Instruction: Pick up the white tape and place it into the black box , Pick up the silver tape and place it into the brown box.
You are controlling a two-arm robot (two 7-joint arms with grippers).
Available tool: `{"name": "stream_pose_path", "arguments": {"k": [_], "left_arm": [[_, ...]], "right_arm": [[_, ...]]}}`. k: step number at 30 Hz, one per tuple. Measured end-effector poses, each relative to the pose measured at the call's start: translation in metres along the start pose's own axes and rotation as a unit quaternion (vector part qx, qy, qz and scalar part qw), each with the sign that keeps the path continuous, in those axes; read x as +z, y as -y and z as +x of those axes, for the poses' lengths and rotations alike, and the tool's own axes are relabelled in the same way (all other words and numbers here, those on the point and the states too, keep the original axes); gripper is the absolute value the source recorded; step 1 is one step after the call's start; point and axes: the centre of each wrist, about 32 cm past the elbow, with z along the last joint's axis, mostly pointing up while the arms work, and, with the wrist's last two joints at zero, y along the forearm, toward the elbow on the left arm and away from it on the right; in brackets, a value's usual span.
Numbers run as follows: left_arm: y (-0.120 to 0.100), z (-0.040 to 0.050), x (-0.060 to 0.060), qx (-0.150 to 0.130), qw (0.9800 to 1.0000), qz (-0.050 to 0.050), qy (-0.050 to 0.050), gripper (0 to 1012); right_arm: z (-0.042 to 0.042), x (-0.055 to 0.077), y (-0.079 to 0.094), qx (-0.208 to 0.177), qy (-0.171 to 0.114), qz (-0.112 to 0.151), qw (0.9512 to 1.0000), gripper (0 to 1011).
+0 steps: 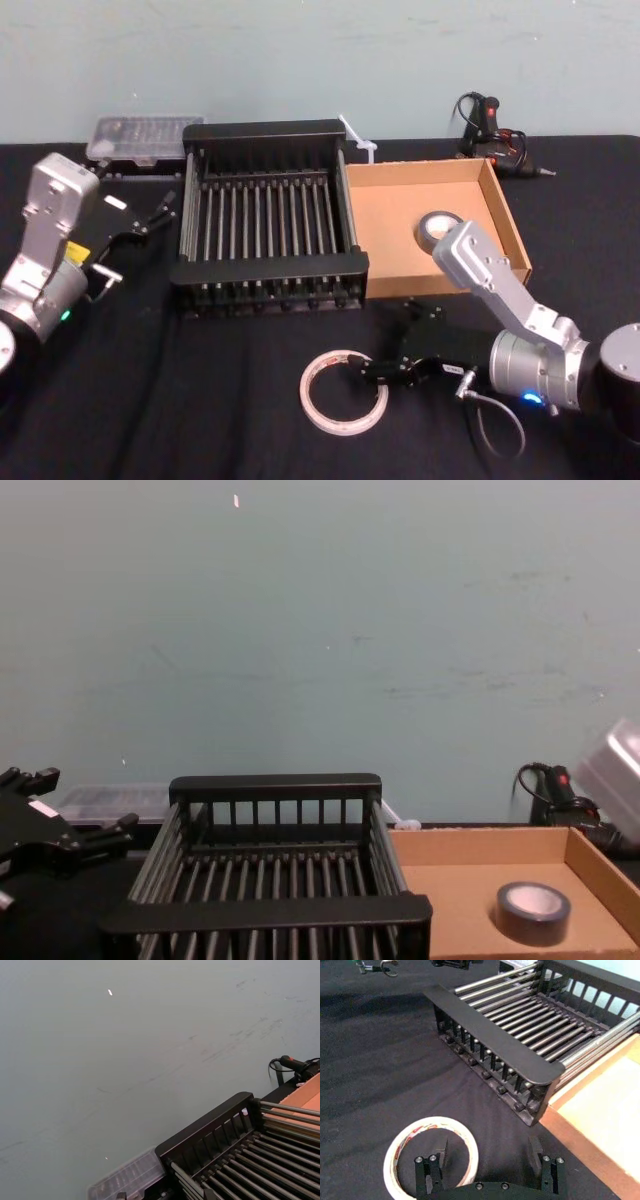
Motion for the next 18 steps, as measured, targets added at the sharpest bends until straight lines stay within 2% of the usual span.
{"name": "stream_pose_path", "arguments": {"k": [18], "left_arm": [[0.0000, 0.0000, 0.0000, 0.000, 1.0000, 0.000, 0.000, 1001]], "right_arm": [[-0.0020, -0.0020, -0.0089, 0.007, 0.009, -0.012, 0.9999, 1002]]}}
